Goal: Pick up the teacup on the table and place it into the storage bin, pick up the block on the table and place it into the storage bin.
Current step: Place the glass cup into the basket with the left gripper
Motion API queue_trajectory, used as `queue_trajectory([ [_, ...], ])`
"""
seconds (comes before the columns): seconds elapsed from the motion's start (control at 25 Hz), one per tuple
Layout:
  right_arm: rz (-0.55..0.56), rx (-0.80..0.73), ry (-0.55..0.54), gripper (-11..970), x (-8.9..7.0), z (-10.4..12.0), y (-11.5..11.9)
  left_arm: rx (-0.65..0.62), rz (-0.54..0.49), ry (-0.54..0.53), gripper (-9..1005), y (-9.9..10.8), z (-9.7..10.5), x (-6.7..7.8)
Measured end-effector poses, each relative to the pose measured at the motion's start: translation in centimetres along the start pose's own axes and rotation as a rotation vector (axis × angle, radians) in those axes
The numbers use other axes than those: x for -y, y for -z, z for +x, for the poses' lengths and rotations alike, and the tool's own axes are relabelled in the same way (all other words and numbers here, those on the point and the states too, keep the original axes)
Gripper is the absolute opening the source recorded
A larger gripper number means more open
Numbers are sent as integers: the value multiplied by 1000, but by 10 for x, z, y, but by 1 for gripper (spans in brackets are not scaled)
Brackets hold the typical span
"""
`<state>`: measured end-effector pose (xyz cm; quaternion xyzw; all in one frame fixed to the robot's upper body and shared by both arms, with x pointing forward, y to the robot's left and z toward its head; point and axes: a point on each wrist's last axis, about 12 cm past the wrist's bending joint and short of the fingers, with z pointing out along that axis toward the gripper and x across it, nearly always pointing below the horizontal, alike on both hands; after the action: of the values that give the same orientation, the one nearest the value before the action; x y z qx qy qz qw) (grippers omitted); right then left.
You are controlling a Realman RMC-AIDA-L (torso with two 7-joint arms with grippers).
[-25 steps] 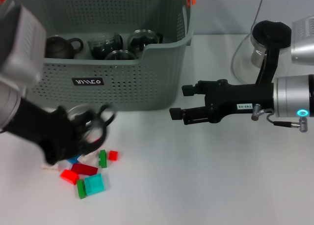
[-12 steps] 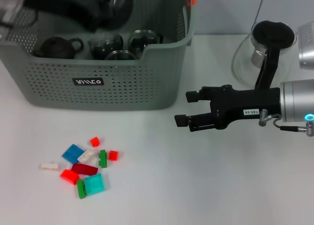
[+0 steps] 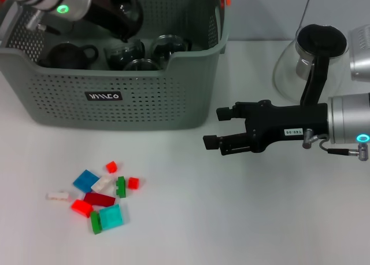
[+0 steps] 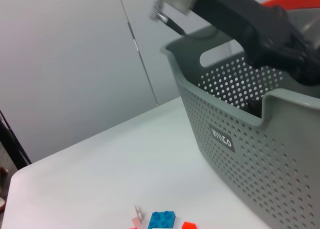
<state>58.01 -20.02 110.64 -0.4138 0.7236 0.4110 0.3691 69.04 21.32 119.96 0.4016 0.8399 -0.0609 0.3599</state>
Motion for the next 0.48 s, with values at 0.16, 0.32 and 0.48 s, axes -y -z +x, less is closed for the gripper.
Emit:
queue_trajectory([
  [0.16, 0, 0, -1, 914, 0, 0, 0, -33, -77, -14, 39, -14, 3, -3],
  [0.32, 1, 0, -1, 914, 0, 0, 0, -48, -122, -27, 39, -23, 7, -3],
  [0.48, 1, -1, -2, 914, 0, 0, 0, -65, -140, -46, 39, -28, 10, 0],
])
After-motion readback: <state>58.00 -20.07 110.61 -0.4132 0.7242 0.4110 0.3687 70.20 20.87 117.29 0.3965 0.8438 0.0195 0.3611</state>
